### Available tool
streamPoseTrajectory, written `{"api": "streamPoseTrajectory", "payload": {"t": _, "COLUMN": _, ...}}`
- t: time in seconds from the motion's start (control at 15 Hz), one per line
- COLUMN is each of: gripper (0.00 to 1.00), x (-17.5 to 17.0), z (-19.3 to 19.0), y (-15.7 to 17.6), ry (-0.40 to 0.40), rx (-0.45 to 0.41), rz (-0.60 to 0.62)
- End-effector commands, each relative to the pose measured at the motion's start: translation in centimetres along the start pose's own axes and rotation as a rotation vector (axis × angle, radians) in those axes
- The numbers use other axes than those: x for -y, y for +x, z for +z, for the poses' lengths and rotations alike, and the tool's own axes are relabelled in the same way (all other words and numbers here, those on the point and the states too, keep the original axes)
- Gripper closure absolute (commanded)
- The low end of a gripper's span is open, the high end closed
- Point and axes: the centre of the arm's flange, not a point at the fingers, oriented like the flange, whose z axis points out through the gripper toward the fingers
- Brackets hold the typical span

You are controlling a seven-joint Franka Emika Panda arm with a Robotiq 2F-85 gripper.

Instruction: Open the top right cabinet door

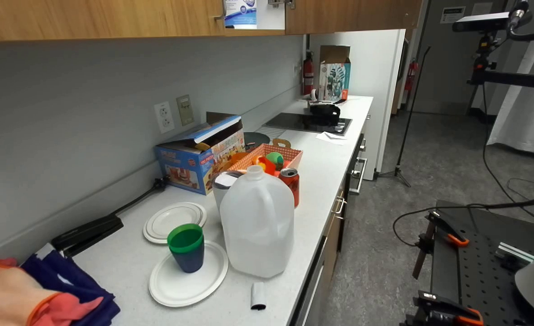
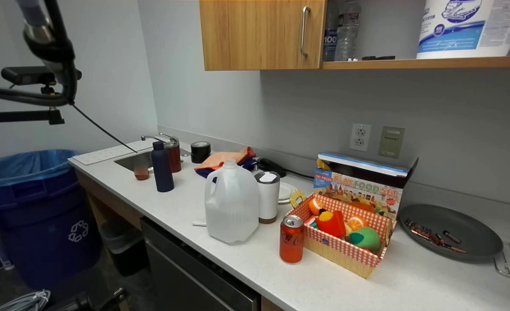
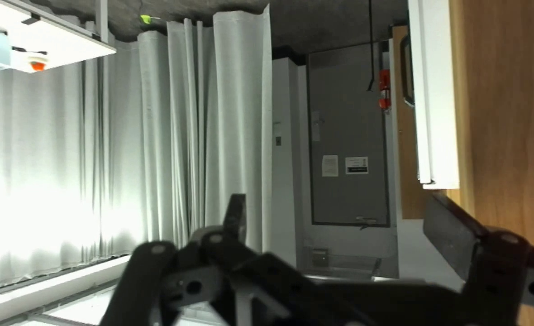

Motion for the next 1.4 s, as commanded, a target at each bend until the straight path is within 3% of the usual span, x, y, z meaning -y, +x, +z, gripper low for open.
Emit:
{"api": "streamPoseTrajectory", "payload": {"t": 0.0, "gripper": 0.0, "x": 0.6, "z": 0.2, "y": 0.9, "ry": -0.072, "rx": -0.03, "rz": 0.069}}
{"api": "streamPoseTrajectory", "payload": {"t": 0.87, "gripper": 0.0, "x": 1.0, "z": -0.1, "y": -0.5, "ry": -0.032, "rx": 0.199, "rz": -0.02}}
{"api": "streamPoseTrajectory", "payload": {"t": 0.93, "gripper": 0.0, "x": -1.4, "z": -1.3, "y": 4.0, "ry": -0.019, "rx": 0.205, "rz": -0.032}}
{"api": "streamPoseTrajectory", "payload": {"t": 1.33, "gripper": 0.0, "x": -9.4, "z": -6.1, "y": 10.5, "ry": 0.028, "rx": 0.286, "rz": -0.134}}
